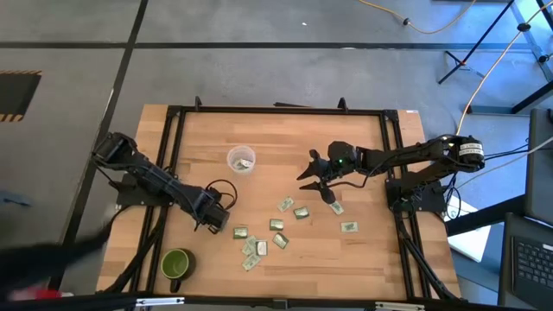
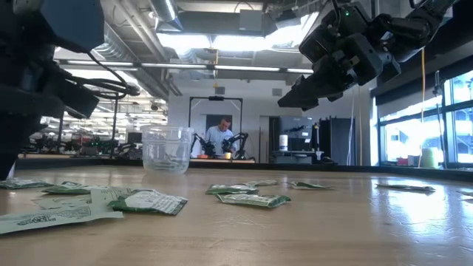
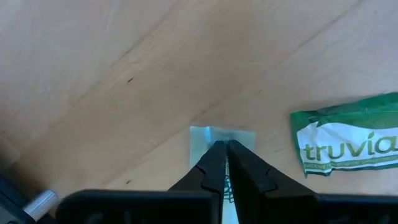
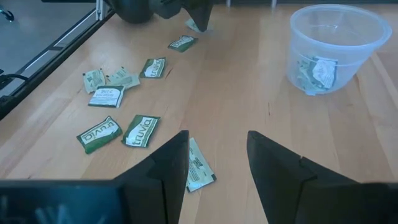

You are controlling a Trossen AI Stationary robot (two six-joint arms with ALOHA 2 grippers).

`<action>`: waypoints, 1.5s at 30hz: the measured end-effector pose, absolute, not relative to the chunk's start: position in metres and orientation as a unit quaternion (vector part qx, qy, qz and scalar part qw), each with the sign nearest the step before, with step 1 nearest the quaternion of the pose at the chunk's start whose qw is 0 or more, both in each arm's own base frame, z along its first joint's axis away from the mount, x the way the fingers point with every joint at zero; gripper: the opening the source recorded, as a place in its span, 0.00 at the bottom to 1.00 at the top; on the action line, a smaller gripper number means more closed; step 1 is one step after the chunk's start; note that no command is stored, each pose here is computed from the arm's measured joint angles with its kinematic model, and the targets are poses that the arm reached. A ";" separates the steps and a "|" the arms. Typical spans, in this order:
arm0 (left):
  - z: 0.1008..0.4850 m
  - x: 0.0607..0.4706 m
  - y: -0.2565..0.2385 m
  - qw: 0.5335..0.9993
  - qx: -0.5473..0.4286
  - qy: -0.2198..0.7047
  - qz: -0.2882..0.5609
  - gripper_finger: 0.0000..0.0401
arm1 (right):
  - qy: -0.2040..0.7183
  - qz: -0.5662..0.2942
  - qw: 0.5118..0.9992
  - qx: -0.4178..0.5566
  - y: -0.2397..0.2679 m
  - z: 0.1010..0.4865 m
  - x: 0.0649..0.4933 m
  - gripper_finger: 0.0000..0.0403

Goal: Pick and place Stevia / Truvia into bins
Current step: Put the light green stevia packet into the transparent container

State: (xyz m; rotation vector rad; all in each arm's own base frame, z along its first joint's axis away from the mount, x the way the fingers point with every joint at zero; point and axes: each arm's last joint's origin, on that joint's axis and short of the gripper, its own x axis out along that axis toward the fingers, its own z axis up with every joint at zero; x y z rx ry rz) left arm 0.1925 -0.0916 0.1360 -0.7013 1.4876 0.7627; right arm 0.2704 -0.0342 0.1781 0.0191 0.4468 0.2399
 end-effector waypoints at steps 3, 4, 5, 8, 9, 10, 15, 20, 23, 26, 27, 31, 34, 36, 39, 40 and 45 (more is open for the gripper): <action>0.136 0.192 -0.092 0.615 -0.305 0.649 0.328 0.01 | 0.221 0.118 0.968 0.010 -0.034 0.178 0.270 0.41; 0.136 0.192 -0.092 0.616 -0.302 0.651 0.325 0.01 | 0.221 0.119 0.968 0.010 -0.034 0.178 0.270 0.41; 0.136 0.192 -0.092 0.617 -0.300 0.652 0.322 0.01 | 0.221 0.119 0.968 0.010 -0.034 0.178 0.270 0.41; 0.136 0.192 -0.092 0.619 -0.295 0.654 0.318 0.00 | 0.221 0.118 0.968 0.010 -0.034 0.178 0.270 0.41; 0.136 0.192 -0.092 0.619 -0.295 0.655 0.318 0.00 | 0.221 0.118 0.968 0.011 -0.034 0.178 0.270 0.41; 0.136 0.192 -0.092 0.620 -0.294 0.654 0.318 0.00 | 0.221 0.118 0.968 0.011 -0.034 0.178 0.270 0.41; 0.136 0.192 -0.090 0.620 -0.296 0.650 0.325 0.05 | 0.222 0.118 0.968 0.011 -0.034 0.178 0.270 0.41; 0.136 0.192 -0.089 0.615 -0.300 0.650 0.332 0.14 | 0.222 0.118 0.968 0.011 -0.034 0.178 0.270 0.41; 0.136 0.192 -0.088 0.613 -0.303 0.648 0.335 0.17 | 0.222 0.118 0.968 0.011 -0.034 0.178 0.270 0.41; 0.136 0.192 -0.088 0.611 -0.307 0.646 0.339 0.18 | 0.222 0.118 0.968 0.011 -0.034 0.178 0.270 0.41; 0.136 0.192 -0.088 0.610 -0.310 0.645 0.341 0.18 | 0.222 0.118 0.968 0.011 -0.034 0.178 0.270 0.41; 0.136 0.193 -0.089 0.610 -0.314 0.643 0.342 0.12 | 0.222 0.118 0.968 0.011 -0.034 0.178 0.270 0.41; 0.136 0.193 -0.089 0.611 -0.315 0.642 0.340 0.08 | 0.222 0.118 0.968 0.010 -0.034 0.178 0.270 0.41; 0.136 0.193 -0.089 0.611 -0.316 0.642 0.339 0.05 | 0.222 0.119 0.968 0.010 -0.034 0.178 0.270 0.41; 0.136 0.193 -0.089 0.611 -0.315 0.642 0.338 0.01 | 0.222 0.118 0.968 0.010 -0.034 0.178 0.270 0.41; 0.136 0.193 -0.089 0.613 -0.312 0.645 0.335 0.01 | 0.222 0.119 0.968 0.010 -0.034 0.178 0.270 0.41; 0.139 0.194 -0.089 0.630 -0.287 0.650 0.314 0.01 | 0.222 0.119 0.968 0.010 -0.034 0.178 0.270 0.41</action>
